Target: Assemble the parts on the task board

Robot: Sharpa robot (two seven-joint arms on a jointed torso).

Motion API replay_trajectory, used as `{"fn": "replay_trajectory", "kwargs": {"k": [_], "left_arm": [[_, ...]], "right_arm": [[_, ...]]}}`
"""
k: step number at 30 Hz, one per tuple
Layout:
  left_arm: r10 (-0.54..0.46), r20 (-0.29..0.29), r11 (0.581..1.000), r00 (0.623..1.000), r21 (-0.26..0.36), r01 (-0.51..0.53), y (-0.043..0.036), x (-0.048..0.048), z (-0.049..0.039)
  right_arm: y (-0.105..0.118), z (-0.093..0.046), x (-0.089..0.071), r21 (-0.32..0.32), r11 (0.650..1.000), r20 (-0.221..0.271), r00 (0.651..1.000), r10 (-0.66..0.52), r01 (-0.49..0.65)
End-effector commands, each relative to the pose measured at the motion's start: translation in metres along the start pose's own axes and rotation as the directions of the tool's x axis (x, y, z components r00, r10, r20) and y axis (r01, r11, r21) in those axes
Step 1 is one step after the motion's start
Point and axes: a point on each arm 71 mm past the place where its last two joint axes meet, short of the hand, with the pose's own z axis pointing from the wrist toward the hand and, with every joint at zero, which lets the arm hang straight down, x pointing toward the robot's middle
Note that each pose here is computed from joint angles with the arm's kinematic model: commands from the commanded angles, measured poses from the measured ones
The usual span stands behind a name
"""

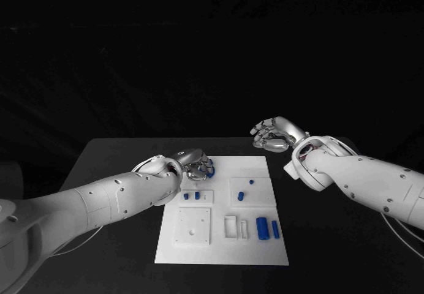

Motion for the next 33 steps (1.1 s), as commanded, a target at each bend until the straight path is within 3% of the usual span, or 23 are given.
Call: {"fn": "replay_trajectory", "kwargs": {"k": [1,5,12,33], "left_arm": [[-0.022,-0.006,1.0,1.0,-0.014,0.022,0.0049,-0.0071,-0.0029],[-0.019,-0.029,0.999,0.999,-0.038,0.018,0.0141,-0.016,-0.0072],[-0.019,-0.087,0.997,0.996,-0.07,0.013,0.0269,-0.0165,-0.0161],[0.032,-0.129,0.995,0.991,-0.087,-0.043,0.0359,-0.0102,-0.016]], "right_arm": [[0.001,0.0,0.0,-0.012,1.0,-0.003,1.0,0.001,-0.001],[0.0,0.0,-0.001,-0.011,1.0,-0.004,1.0,0.0,0.0],[-0.001,-0.001,-0.001,-0.007,1.0,-0.005,1.0,0.0,0.0],[0.0,-0.001,-0.001,-0.008,1.0,-0.007,1.0,0.001,-0.001]]}}
